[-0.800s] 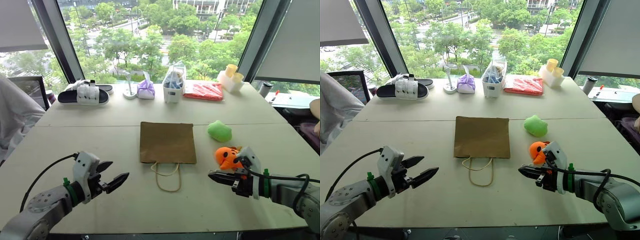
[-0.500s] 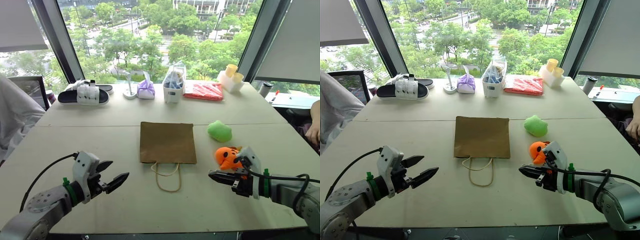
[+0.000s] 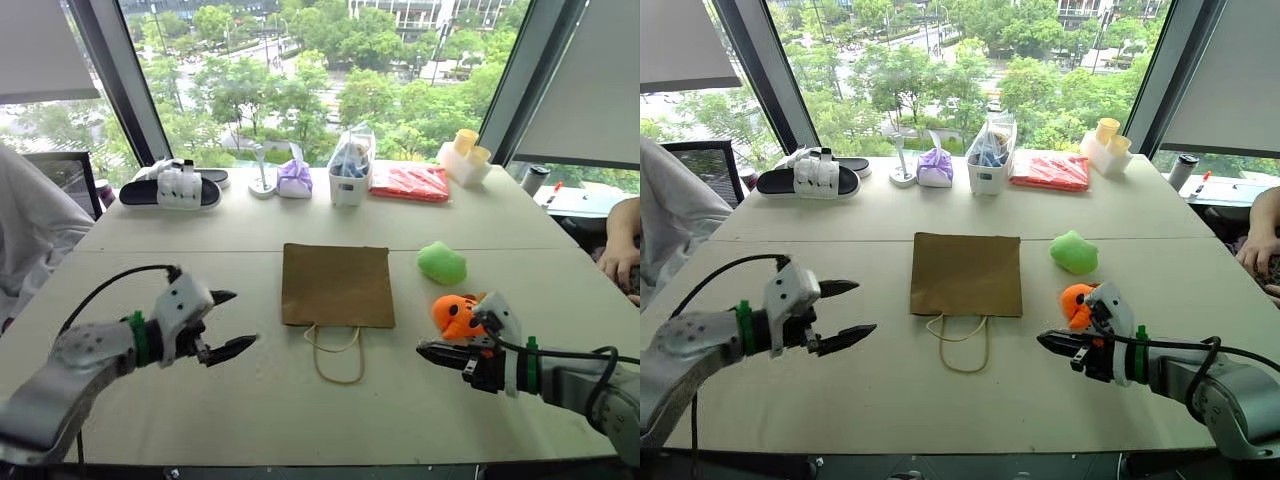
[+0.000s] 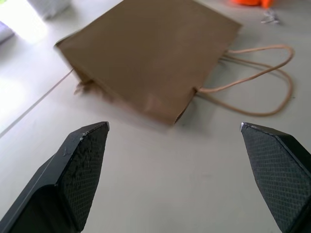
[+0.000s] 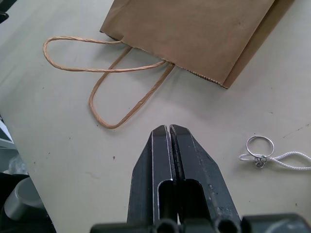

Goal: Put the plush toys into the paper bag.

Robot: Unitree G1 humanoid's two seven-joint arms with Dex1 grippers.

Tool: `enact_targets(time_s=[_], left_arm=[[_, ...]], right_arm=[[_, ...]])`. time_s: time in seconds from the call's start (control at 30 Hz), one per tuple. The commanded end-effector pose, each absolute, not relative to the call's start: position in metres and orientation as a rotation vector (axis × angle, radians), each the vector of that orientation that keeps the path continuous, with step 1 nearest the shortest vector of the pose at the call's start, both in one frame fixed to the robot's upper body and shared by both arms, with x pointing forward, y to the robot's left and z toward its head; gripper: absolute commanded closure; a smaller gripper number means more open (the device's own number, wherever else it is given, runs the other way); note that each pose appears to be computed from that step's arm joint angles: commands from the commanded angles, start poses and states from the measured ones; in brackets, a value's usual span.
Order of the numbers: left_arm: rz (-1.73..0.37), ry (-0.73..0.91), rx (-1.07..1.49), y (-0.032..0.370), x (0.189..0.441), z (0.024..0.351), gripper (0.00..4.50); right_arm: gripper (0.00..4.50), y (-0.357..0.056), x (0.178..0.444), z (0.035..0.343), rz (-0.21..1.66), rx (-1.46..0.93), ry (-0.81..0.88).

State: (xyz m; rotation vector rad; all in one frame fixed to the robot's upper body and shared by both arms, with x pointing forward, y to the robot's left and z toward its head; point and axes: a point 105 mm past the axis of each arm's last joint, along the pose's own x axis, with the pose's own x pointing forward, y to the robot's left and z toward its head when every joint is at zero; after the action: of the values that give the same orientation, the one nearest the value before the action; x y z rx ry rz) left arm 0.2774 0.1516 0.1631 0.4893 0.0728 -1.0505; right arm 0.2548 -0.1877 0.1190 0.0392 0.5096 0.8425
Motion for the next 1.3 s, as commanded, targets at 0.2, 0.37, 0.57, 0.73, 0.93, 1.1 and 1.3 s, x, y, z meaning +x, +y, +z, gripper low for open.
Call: enact_targets(time_s=[0.2,0.37,0.57,0.73,0.93,1.1,1.3], left_arm=[[-1.415,-0.006,0.696,0.098,0.289,0.136,0.06],[-1.539,-0.080,0.670,0.063,0.304,0.133,0.06],[-1.592,-0.093,0.635,0.056,0.312,0.137,2.90],[-1.532,-0.121,0.536,0.046,0.324,0.150,4.47],[-1.271,-0.162,0.165,0.029,0.366,0.206,4.47],[-1.252,-0.135,-0.008,0.020,0.370,0.238,4.47],[-1.277,-0.103,-0.063,0.011,0.361,0.246,4.47]], right_arm=[[4.50,-0.179,0.250,0.128,0.813,0.047,0.433],[4.50,-0.179,0.241,0.125,0.749,0.070,0.407],[4.50,-0.173,0.236,0.123,0.727,0.088,0.396],[4.50,-0.162,0.234,0.125,0.747,0.100,0.379],[4.50,-0.130,0.243,0.129,0.773,0.127,0.295],[4.50,-0.102,0.265,0.137,0.717,0.132,0.181],[4.50,-0.087,0.289,0.139,0.659,0.098,0.109]])
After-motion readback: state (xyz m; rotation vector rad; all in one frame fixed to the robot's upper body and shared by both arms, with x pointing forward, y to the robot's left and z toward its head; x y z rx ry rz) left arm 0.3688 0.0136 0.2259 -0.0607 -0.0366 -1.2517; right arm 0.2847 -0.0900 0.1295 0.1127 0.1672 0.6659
